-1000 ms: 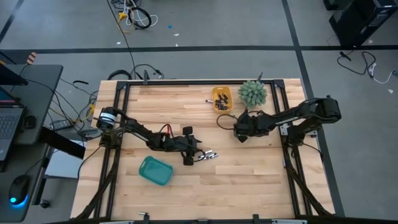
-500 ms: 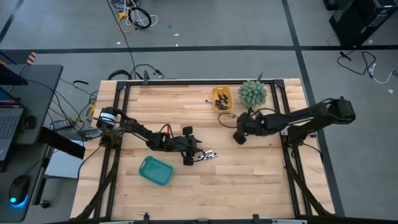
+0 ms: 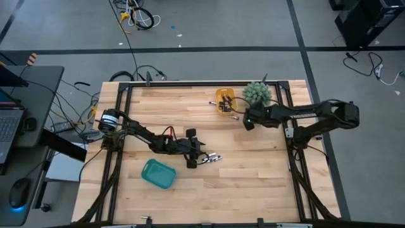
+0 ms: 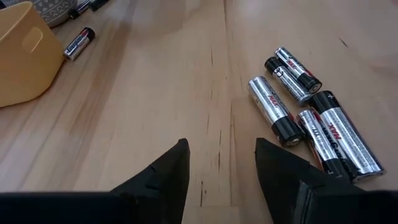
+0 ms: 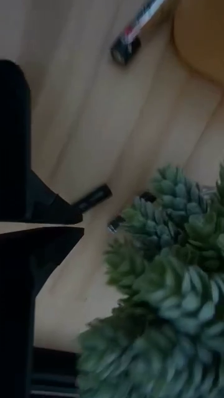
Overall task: Sort batteries
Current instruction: Put the black battery into the yellow bin
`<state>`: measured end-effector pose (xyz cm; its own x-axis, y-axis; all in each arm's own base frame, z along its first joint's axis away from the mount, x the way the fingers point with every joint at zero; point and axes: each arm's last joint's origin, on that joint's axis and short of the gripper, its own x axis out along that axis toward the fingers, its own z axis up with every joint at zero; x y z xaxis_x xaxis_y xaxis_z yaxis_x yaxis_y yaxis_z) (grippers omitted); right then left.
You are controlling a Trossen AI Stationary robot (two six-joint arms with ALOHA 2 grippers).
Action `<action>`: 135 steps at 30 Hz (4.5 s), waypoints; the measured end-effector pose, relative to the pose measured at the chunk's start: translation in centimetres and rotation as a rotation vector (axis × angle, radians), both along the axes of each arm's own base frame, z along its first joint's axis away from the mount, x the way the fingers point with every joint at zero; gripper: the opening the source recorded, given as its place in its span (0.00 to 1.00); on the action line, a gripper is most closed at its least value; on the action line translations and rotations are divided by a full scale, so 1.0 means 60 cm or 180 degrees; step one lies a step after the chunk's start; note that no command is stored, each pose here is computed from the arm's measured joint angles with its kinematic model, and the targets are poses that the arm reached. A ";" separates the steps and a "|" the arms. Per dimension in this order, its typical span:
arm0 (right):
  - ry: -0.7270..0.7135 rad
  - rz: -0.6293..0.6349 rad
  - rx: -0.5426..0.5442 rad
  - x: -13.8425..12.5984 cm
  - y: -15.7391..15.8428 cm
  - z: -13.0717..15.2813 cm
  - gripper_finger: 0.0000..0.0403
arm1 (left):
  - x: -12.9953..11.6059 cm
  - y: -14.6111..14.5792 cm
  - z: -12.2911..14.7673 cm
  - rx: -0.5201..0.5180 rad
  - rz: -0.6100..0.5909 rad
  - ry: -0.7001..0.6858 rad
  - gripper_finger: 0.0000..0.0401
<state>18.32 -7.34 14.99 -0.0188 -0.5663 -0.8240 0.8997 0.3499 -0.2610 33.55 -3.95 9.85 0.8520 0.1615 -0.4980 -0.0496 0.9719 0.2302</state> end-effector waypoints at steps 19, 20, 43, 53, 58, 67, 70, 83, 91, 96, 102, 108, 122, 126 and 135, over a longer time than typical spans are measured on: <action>0.0082 0.0139 0.0145 0.038 -0.008 -0.058 0.00 | 0.000 0.001 0.000 0.0071 -0.0035 0.0018 0.44; 0.0024 0.0145 0.0144 0.039 -0.006 -0.053 0.00 | 0.000 0.001 0.000 0.0072 -0.0034 0.0020 0.44; 0.0058 -0.0246 -0.0178 0.033 -0.073 -0.076 0.00 | 0.005 0.001 0.008 0.0062 -0.0036 -0.0167 0.44; -0.0291 0.0031 -0.0027 0.051 -0.037 -0.056 0.00 | 0.005 0.002 0.029 0.0120 -0.0060 -0.0295 0.44; -0.0464 0.0336 -0.0105 0.057 -0.012 -0.026 0.00 | 0.001 0.002 0.024 0.0214 -0.0105 -0.0131 0.44; -0.0602 0.0546 -0.0195 0.049 0.007 0.010 0.00 | 0.000 0.002 0.022 0.0192 -0.0092 -0.0099 0.44; -0.0630 0.0578 -0.0175 0.051 0.009 0.010 0.00 | 0.000 0.002 0.027 0.0186 -0.0088 -0.0118 0.44; -0.1029 0.0990 -0.0381 0.067 0.059 0.038 0.00 | -0.053 0.013 0.146 -0.0541 0.0650 -0.0104 0.44; -0.1377 0.1144 -0.0550 0.081 0.078 0.054 0.00 | -0.136 0.049 0.306 -0.0140 0.2210 0.0495 0.30; -0.1568 0.1254 -0.0613 0.090 0.089 0.062 0.00 | -0.188 0.090 0.328 -0.0394 0.2686 0.1223 0.13; -0.1719 0.1444 -0.0701 0.104 0.106 0.064 0.00 | -0.243 0.126 0.269 -0.0747 0.3270 0.2307 0.02; -0.1790 0.1602 -0.0725 0.123 0.121 0.051 0.00 | -0.288 0.140 0.205 -0.1130 0.3596 0.3107 0.00; -0.1826 0.1730 -0.0814 0.163 0.126 0.002 0.00 | -0.314 0.158 0.131 -0.1281 0.4340 0.3273 0.00; -0.1864 0.1732 -0.0809 0.165 0.127 0.002 0.00 | -0.320 0.151 0.098 -0.1515 0.4548 0.3143 0.00; -0.1948 0.1796 -0.0872 0.169 0.127 0.008 0.00 | -0.327 0.150 0.069 -0.1294 0.4667 0.3174 0.00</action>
<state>28.46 0.31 15.44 0.7248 -0.5372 -0.4314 0.6209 0.7807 0.0711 13.92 5.03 14.01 -0.4600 0.1743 -0.8706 -0.8278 0.2703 0.4915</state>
